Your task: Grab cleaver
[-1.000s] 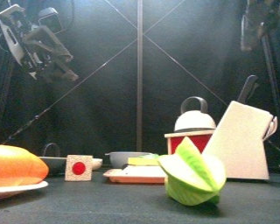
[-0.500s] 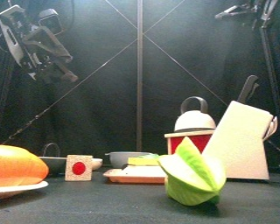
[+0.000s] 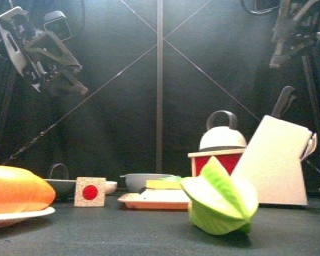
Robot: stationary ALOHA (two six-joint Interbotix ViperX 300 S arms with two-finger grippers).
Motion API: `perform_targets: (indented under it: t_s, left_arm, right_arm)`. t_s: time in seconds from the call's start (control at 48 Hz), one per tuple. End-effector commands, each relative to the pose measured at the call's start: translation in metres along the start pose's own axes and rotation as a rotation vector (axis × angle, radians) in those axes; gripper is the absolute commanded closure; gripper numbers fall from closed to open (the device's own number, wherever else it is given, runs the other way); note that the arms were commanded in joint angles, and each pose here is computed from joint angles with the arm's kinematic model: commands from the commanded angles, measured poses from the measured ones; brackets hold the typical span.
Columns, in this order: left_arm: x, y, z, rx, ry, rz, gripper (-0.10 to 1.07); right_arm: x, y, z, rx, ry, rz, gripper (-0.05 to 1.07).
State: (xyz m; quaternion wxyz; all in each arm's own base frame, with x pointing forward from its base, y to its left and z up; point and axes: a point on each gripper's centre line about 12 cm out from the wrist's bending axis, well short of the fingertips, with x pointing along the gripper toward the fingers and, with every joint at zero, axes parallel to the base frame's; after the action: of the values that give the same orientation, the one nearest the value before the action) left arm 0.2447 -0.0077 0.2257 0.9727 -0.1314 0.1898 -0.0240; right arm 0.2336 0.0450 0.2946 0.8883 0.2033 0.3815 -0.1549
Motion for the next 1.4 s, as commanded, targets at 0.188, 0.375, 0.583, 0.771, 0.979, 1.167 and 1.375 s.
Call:
perform_targets:
  t_s: [0.188, 0.375, 0.583, 0.771, 0.979, 1.167, 1.375]
  left_arm:
    - [0.0, 0.0, 0.004, -0.009, -0.014, -0.001, 0.11]
    - [0.0, 0.0, 0.004, -0.008, -0.013, 0.0, 0.11]
    - [-0.001, 0.0, 0.004, -0.009, -0.013, 0.001, 0.11]
    - [0.0, 0.001, 0.004, -0.011, -0.012, 0.003, 0.11]
    - [-0.001, 0.001, 0.004, -0.011, -0.014, 0.002, 0.11]
    - [-0.001, 0.001, 0.004, -0.011, -0.014, 0.002, 0.11]
    - [-0.001, 0.001, 0.004, -0.011, -0.014, 0.002, 0.11]
  right_arm:
    - [-0.011, 0.001, 0.015, 0.02, 0.022, -0.119, 0.15]
    - [-0.012, 0.0, 0.009, 0.046, -0.006, -0.242, 0.15]
    - [-0.002, 0.013, -0.018, 0.067, -0.022, -0.177, 0.15]
    - [0.002, 0.011, -0.023, 0.042, -0.094, -0.177, 0.15]
    - [0.008, 0.007, -0.03, 0.031, -0.093, -0.174, 0.15]
    - [0.014, 0.006, -0.035, 0.021, -0.083, -0.167, 0.15]
    - [0.019, -0.001, -0.04, 0.026, -0.066, -0.19, 0.15]
